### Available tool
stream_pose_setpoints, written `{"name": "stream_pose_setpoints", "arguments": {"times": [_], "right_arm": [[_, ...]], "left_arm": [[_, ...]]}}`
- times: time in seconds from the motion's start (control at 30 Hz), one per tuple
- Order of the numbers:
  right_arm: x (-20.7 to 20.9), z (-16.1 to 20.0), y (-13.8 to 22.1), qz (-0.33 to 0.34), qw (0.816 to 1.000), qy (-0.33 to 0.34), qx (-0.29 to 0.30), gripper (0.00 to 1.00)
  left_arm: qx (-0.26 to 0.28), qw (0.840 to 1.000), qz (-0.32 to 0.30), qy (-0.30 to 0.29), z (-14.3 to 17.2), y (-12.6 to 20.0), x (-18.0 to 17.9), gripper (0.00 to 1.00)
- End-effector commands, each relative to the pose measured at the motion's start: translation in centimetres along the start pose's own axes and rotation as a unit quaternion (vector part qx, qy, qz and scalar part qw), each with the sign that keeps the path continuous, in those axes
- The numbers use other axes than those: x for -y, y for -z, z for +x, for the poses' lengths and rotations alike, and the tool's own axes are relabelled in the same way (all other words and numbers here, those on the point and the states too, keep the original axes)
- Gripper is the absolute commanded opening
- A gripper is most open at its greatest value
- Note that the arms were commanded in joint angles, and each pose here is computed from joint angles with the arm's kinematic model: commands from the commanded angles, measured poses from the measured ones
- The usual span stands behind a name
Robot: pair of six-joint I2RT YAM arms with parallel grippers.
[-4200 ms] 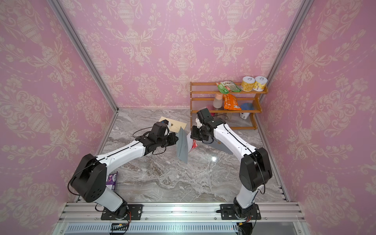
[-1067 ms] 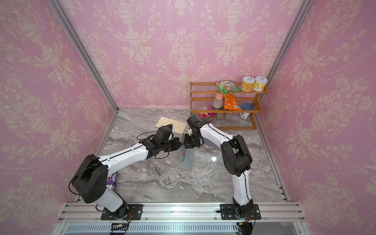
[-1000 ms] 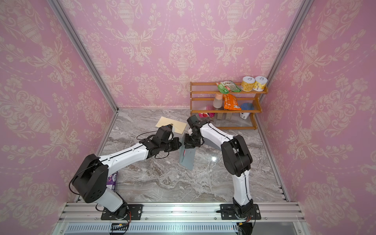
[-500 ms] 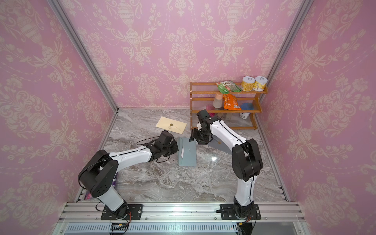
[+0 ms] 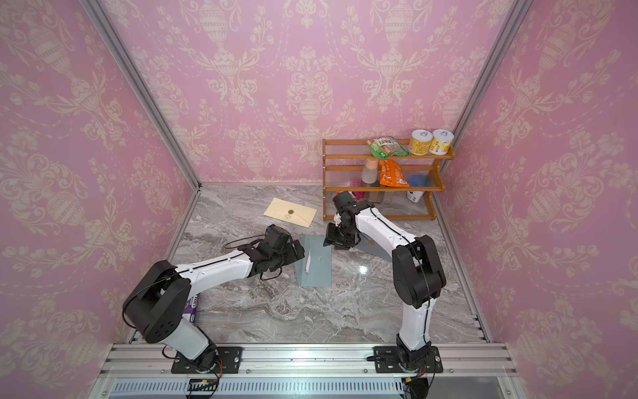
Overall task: Fold the letter paper in half and place it into the envelope
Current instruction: Place the envelope at the center of the board, then fold the envelope flap on the envelope.
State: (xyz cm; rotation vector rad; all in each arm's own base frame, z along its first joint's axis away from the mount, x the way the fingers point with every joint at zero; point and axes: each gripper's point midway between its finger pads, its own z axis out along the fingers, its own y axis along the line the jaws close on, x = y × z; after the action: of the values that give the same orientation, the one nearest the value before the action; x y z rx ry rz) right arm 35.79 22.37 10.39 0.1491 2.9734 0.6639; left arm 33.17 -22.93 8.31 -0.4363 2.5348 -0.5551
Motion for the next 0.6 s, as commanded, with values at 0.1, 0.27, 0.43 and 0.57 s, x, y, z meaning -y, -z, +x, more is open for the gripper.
{"name": "stream_pose_setpoints", "arguments": {"times": [0.1, 0.27, 0.43, 0.57], "right_arm": [[0.1, 1.0, -3.4, 0.002, 0.999, -0.006, -0.032, 0.00], [0.7, 1.6, -5.2, 0.021, 0.999, -0.006, -0.050, 0.00], [2.1, 2.2, -6.7, 0.056, 0.996, -0.009, -0.066, 0.00], [2.5, 2.4, -7.6, 0.066, 0.995, -0.009, -0.076, 0.00]], "left_arm": [[-0.010, 0.996, -0.083, -0.028, -0.6, 2.7, -5.6, 0.90], [-0.022, 0.997, -0.071, -0.011, -0.8, 2.4, -6.8, 0.37], [-0.054, 0.997, -0.044, -0.026, -0.5, 0.7, -5.2, 0.00], [-0.074, 0.997, -0.017, -0.025, 0.0, -1.2, -3.8, 0.00]]}}
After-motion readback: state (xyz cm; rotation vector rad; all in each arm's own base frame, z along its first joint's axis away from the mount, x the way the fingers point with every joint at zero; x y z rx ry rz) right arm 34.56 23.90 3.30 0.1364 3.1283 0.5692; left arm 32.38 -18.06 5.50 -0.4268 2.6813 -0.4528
